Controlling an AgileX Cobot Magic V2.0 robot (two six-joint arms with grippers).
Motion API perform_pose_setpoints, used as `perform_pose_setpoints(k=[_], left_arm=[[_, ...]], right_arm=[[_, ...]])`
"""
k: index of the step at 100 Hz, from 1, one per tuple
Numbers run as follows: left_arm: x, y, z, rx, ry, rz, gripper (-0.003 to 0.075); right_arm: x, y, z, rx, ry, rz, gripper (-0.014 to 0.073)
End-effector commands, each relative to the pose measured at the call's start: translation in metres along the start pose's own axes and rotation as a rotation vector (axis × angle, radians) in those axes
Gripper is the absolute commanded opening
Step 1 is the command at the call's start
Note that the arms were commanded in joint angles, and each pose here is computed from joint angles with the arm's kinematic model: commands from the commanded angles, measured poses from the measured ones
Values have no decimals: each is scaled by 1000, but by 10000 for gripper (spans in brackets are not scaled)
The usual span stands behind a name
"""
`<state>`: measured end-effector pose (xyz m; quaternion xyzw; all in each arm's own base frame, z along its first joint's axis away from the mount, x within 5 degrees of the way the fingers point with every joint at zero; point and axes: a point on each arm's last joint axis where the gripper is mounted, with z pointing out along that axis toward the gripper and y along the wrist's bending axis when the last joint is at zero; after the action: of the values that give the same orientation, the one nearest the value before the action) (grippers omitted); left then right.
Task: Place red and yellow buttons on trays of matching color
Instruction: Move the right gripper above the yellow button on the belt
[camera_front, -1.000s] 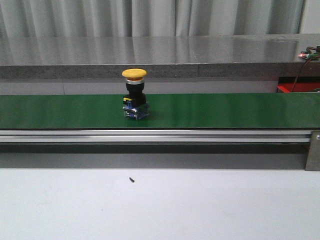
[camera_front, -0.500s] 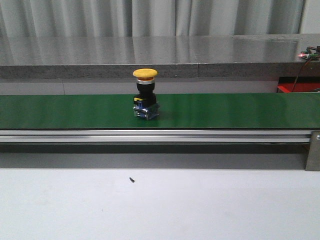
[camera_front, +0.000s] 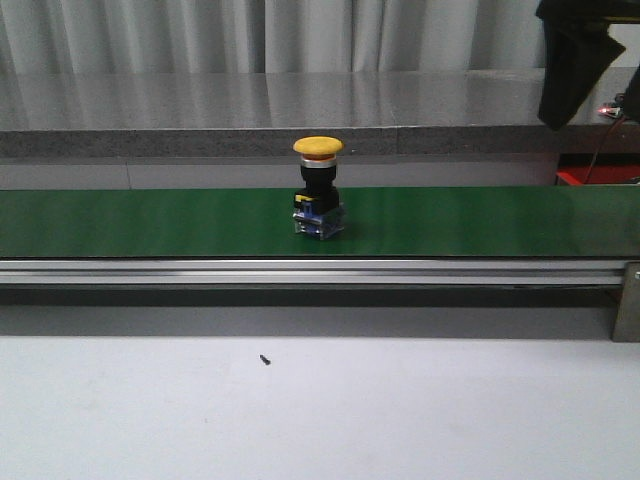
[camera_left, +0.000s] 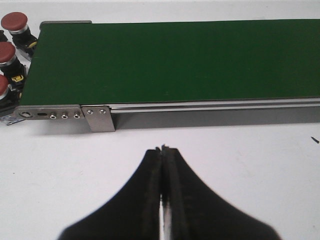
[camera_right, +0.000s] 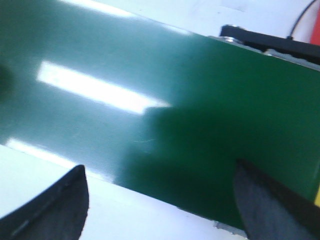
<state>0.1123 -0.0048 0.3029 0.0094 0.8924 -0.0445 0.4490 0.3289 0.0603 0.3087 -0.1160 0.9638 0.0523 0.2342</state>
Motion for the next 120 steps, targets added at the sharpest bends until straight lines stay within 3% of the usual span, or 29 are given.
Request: perform_pose_setpoints(k=[1, 38, 57, 120], left_arm=[[-13, -1, -5, 5, -90, -16, -20], [-13, -1, -5, 5, -90, -16, -20], [-13, -1, -5, 5, -90, -16, -20], [-13, -1, -5, 5, -90, -16, -20]], right_arm=[[-5, 16, -22, -20, -80, -53, 591], [-9, 73, -14, -162, -5, -356, 591], [-13, 90, 7, -209, 6, -525, 591], [-31, 97, 45, -223, -129, -593, 591]])
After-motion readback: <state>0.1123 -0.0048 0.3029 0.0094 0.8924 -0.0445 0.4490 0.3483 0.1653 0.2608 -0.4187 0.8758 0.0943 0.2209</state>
